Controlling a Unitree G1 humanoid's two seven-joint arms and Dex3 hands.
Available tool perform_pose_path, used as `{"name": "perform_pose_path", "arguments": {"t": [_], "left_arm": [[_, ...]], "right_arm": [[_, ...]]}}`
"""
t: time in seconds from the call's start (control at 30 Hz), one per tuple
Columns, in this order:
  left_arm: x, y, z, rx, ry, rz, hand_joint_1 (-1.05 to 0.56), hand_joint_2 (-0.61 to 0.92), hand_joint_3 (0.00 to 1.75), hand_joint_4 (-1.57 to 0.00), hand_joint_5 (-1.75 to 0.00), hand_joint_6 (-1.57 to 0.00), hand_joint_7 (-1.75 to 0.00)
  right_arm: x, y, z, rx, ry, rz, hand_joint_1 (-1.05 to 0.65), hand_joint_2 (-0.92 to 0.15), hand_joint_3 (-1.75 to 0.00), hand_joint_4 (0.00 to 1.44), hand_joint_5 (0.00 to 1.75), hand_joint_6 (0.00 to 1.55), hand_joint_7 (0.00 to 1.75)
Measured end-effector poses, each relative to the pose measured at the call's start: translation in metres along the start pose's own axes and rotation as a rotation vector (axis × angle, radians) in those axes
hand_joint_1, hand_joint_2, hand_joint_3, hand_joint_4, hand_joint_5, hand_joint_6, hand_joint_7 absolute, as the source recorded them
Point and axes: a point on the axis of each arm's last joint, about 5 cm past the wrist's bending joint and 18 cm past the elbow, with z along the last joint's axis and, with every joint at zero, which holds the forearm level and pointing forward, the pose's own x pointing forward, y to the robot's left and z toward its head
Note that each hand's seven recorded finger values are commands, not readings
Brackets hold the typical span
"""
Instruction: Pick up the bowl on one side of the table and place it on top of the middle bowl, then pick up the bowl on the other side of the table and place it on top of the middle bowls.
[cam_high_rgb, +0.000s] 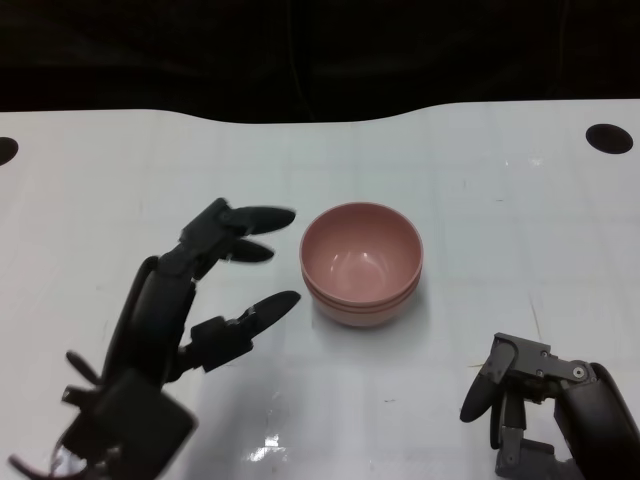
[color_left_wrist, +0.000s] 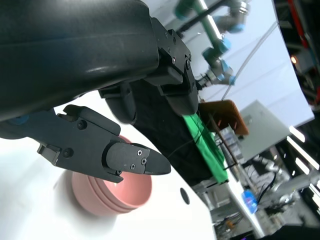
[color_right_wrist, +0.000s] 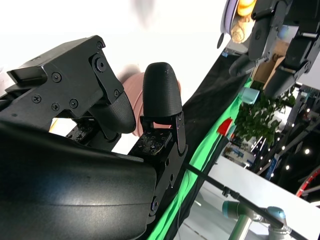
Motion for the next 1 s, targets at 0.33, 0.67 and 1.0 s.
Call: {"name": "perform_pose_path", "arguments": {"t": [0.33,0.67,1.0], "left_arm": [[-0.040,-0.001,0.001,-0.180,0.200,0.106,-0.14,0.55,1.10,-0.81,-1.69,-0.76,-1.38],[-0.047,-0.002,-0.003,-0.277,0.278,0.099,-0.19,0.41,1.31,-0.88,-1.75,-0.78,-1.50],[-0.049,-0.008,-0.006,-0.287,0.306,0.067,-0.19,0.41,1.32,-0.90,-1.75,-0.78,-1.50]], "right_arm": [[0.000,0.000,0.002,0.000,0.001,-0.005,-0.04,-0.23,-1.61,0.91,1.75,0.85,1.42],[-0.004,-0.006,0.000,0.000,0.019,-0.022,-0.02,-0.28,-1.56,0.89,1.72,0.85,1.36],[-0.005,-0.011,-0.002,-0.003,0.023,-0.030,-0.01,-0.27,-1.57,0.89,1.72,0.84,1.37]]}}
